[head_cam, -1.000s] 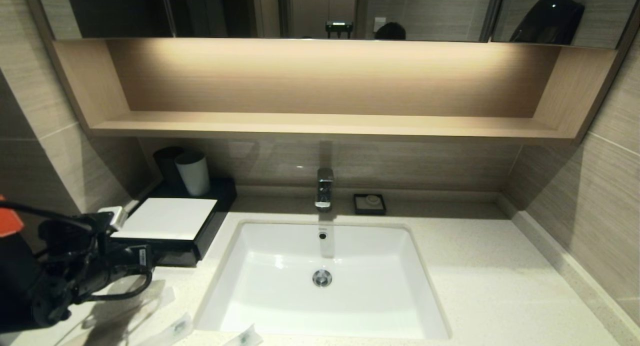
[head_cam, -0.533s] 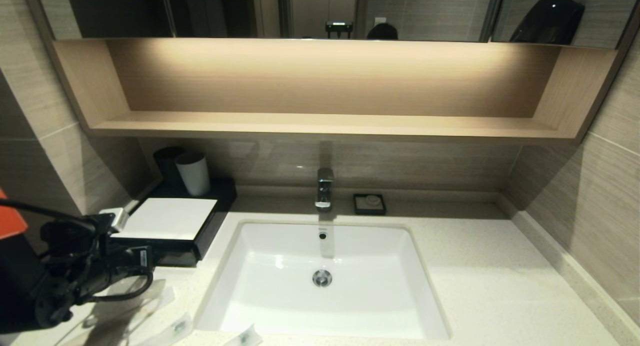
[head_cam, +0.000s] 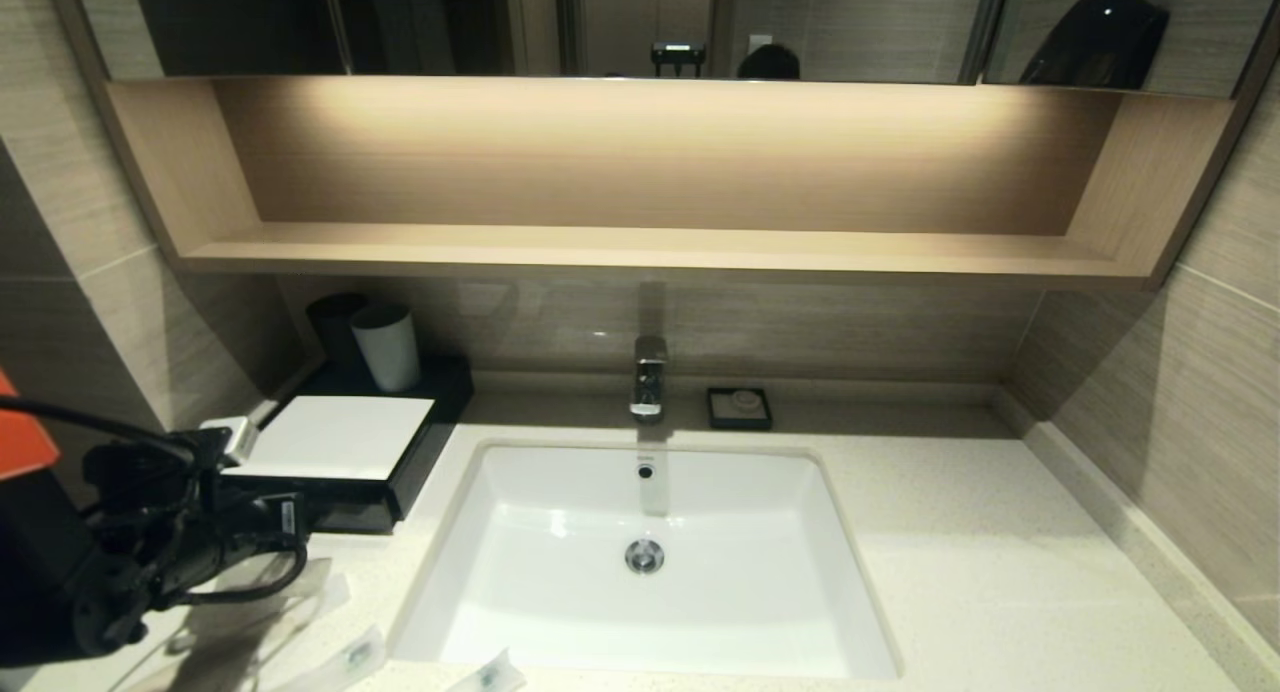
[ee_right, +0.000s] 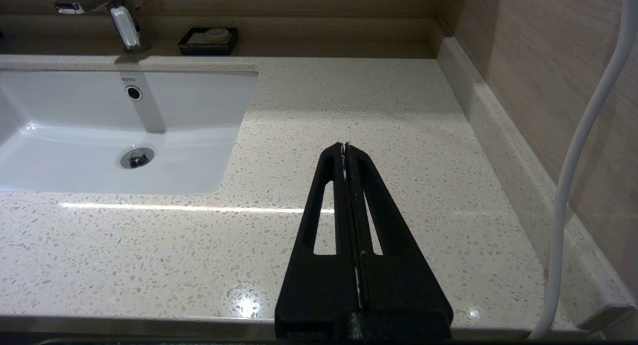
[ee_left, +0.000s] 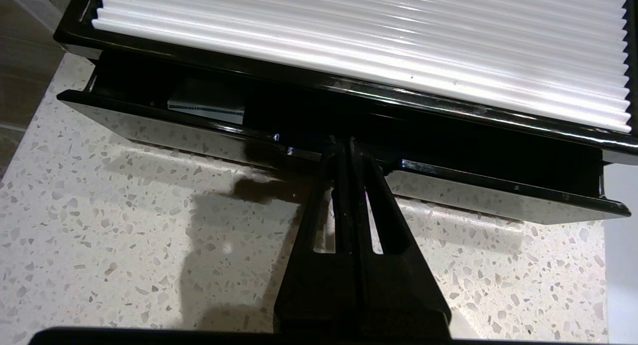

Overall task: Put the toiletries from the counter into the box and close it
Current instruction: Open the drawer

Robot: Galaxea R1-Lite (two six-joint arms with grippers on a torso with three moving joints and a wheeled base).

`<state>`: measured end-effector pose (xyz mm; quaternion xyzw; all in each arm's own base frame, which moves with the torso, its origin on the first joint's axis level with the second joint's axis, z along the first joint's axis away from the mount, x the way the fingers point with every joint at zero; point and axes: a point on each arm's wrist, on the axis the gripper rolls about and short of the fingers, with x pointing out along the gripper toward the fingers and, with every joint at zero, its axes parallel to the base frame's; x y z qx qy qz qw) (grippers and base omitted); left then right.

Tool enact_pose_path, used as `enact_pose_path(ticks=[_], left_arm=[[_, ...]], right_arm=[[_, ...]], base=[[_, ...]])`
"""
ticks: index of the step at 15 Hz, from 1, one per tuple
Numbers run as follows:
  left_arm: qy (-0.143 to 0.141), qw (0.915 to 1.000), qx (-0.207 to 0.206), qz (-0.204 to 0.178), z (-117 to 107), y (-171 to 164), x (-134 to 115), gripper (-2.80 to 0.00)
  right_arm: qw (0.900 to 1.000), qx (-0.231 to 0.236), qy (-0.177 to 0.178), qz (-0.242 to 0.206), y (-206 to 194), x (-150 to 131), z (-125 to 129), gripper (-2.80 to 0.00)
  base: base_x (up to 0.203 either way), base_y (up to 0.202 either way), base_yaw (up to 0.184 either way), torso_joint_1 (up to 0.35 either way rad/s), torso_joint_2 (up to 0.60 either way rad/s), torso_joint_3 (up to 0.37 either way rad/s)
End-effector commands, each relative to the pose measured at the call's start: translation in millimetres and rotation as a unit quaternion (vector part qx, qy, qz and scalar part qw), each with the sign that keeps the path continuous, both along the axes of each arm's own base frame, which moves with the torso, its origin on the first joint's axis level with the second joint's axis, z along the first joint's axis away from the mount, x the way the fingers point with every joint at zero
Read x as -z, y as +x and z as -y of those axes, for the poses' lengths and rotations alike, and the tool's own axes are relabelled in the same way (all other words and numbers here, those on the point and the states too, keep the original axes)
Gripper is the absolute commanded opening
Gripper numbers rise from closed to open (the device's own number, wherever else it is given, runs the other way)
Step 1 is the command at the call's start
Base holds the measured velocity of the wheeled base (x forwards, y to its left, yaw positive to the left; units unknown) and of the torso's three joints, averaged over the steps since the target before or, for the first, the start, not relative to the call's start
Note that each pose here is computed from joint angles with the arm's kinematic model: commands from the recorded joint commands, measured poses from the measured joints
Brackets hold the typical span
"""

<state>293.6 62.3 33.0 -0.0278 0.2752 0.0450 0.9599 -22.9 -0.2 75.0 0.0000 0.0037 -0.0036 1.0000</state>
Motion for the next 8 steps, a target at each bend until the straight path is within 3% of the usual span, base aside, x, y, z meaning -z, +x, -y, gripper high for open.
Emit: enact_pose_path(ticks=[1,8], left_arm=[[0.000,1.0000,0.000,0.002,-0.2,0.5,0.1,-2.80],[0.000,1.0000,0.000,0.003,-1.0,4.0,1.9,-2.80]], right_arm=[[1.000,0.000,0.000,0.000,0.0,0.1,0.0,-2.80],[1.000,0.000,0.000,0.000,0.0,0.1,0.0,-2.80]], base=[[0.000,0.000,0.000,0.000,0.00,0.000],[0.000,0.000,0.000,0.000,0.00,0.000]])
